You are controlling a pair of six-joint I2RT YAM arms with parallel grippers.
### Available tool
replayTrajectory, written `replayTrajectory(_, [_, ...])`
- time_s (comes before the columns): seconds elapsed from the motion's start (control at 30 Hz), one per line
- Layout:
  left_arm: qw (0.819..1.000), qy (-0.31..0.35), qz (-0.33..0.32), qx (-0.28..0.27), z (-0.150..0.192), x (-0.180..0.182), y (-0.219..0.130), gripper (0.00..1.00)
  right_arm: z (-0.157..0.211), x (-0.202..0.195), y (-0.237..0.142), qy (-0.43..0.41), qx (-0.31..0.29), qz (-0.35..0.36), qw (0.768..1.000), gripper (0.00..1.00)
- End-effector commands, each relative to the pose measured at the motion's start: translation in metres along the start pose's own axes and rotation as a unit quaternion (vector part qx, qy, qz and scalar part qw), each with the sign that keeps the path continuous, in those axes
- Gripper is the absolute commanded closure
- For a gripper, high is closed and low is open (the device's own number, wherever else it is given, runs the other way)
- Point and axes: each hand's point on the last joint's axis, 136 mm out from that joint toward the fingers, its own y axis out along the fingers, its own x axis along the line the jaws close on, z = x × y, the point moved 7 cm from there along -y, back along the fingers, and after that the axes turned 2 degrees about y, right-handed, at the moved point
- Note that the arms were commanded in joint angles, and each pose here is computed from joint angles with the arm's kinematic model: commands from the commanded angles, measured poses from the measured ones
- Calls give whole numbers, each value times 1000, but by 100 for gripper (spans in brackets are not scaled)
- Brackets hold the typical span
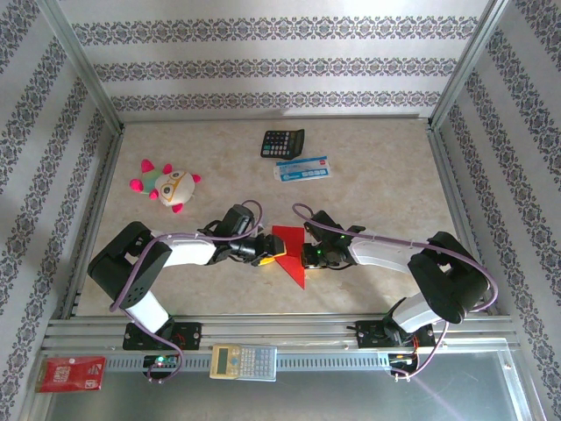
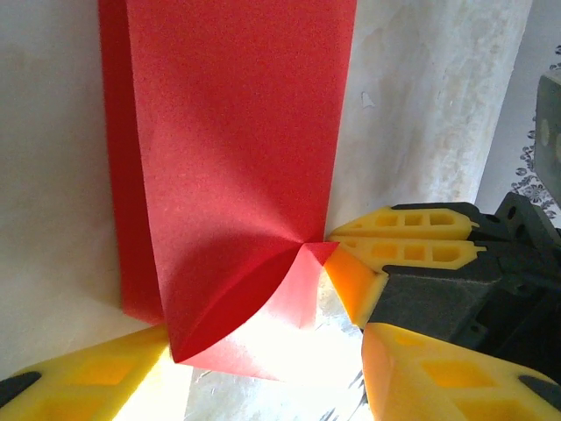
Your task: Fold a paper plane with a square sheet of paper (pick it up from the middle)
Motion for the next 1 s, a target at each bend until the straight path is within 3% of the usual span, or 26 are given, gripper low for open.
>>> replayTrajectory(0.0, [999,9,29,-17,-7,-6,-1,49,12,-13,9,4,21,27,999,88])
replayTrajectory(0.3, [999,52,-15,-3,-8,5,6,74,5,-10,4,-6,17,18,1000,84])
replayTrajectory(0.63, [999,31,-13,-30,-15,7,9,87,-8,-1,-19,-50,-4,11,999,69])
replayTrajectory(0.97, [997,-34,-30,-63,-9,6,-7,97,-4,18,-55,-81,-64,-14,995,52])
